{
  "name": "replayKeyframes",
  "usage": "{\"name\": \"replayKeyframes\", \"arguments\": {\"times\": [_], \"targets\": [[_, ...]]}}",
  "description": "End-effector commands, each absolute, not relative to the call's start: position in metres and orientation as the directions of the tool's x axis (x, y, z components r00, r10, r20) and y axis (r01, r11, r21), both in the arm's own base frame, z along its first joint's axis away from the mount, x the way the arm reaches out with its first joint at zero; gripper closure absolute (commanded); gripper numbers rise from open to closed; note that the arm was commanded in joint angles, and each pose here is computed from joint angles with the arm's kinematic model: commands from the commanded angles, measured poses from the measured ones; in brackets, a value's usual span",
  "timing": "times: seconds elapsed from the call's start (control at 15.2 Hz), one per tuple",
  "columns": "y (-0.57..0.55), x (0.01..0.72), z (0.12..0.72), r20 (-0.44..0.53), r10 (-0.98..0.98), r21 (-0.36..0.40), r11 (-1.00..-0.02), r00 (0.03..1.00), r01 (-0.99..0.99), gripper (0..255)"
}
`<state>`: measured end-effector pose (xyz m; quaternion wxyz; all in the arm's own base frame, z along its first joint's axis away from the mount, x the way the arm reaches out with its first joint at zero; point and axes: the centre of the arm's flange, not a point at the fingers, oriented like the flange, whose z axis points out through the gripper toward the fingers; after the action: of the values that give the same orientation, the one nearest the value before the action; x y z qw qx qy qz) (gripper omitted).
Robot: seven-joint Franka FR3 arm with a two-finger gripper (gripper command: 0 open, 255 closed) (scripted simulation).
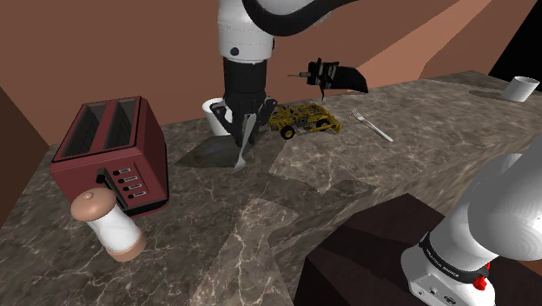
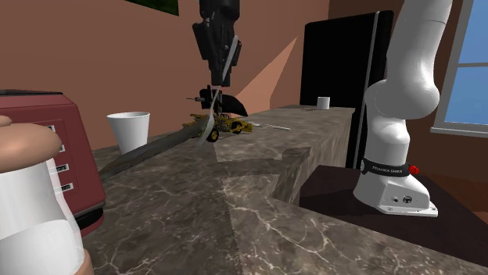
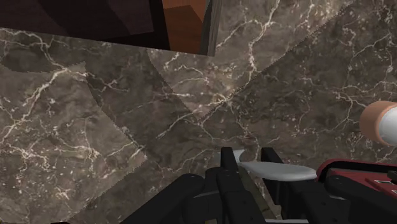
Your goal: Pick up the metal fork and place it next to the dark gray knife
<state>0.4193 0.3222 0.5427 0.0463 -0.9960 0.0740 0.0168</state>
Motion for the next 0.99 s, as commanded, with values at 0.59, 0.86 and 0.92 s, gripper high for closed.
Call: {"name": "replayKeyframes", "arguments": {"times": [0.59,0.86,0.92], "targets": [[0.322,0.418,0.601,-0.040,-0.146,-0.090,-0.985,0.989,-0.149,255],[0.309,0.420,0.612,-0.040,-0.146,-0.090,-0.985,0.989,-0.149,255],[0.296,0.422,0.612,-0.040,-0.146,-0.090,-0.985,0.989,-0.149,255]]}}
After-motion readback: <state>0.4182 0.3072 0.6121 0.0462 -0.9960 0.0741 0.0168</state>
